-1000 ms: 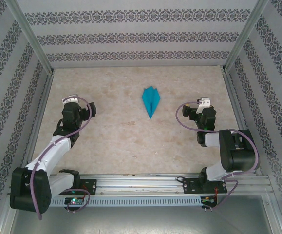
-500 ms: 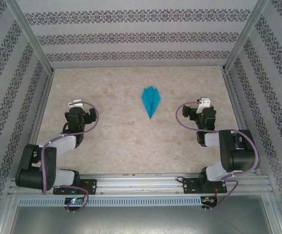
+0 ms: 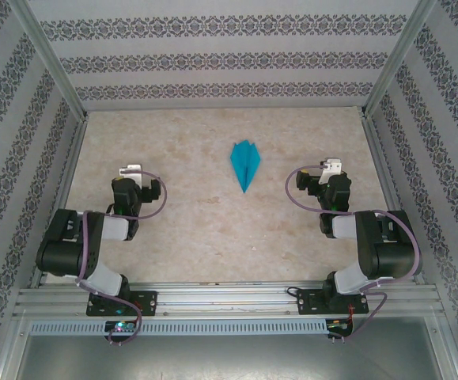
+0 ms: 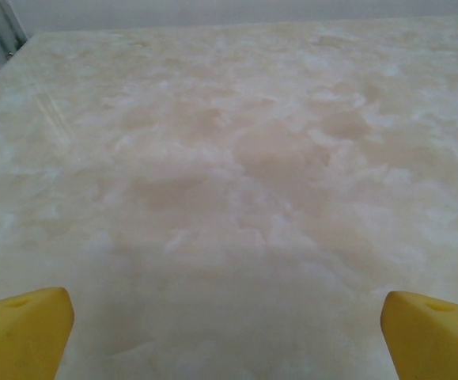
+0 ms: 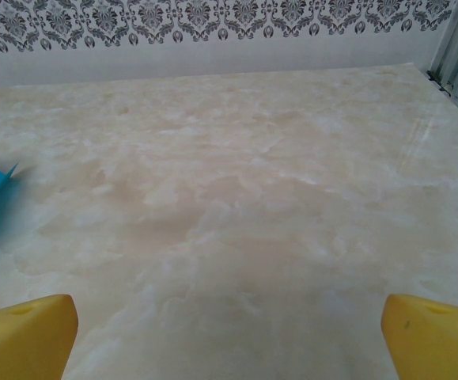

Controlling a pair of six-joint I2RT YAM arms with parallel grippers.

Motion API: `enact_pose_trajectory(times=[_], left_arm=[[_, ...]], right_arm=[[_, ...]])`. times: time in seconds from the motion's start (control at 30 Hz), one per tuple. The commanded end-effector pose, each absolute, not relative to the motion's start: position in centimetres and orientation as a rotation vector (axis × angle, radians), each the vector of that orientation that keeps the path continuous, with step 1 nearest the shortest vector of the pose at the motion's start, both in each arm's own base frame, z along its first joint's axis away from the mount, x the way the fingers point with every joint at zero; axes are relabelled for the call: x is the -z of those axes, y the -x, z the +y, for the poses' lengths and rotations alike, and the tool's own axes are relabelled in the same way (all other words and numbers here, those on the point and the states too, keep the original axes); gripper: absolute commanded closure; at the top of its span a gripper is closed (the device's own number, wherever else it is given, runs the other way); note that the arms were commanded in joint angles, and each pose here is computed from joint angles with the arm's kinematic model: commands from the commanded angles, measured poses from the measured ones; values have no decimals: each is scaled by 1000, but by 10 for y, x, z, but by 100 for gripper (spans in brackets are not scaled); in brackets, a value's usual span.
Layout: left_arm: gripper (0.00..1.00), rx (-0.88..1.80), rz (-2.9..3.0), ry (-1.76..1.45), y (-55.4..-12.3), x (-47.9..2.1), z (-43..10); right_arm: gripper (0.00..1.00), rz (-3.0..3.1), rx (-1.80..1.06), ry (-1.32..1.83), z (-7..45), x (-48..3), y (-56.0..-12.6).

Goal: Fold a paper plane with a square sheet of paper (fold left side to right side)

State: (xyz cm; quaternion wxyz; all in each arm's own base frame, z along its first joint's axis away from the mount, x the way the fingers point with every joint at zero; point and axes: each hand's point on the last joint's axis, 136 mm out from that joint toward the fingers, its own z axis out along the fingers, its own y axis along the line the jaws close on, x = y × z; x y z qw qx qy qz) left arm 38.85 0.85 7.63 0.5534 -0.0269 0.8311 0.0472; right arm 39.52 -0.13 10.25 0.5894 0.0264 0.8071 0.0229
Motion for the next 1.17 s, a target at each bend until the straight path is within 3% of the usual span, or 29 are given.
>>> enact_pose_trajectory(times=[0.0,1.13], left_arm=[[0,-74,1836,6,-388,-94,2],[0,-41,1915,45,-401,-87,12]], right_arm=[[2,1865,-30,-48,-2,-107,-398],[2,1869,-30,-41,-1,-107,-398]])
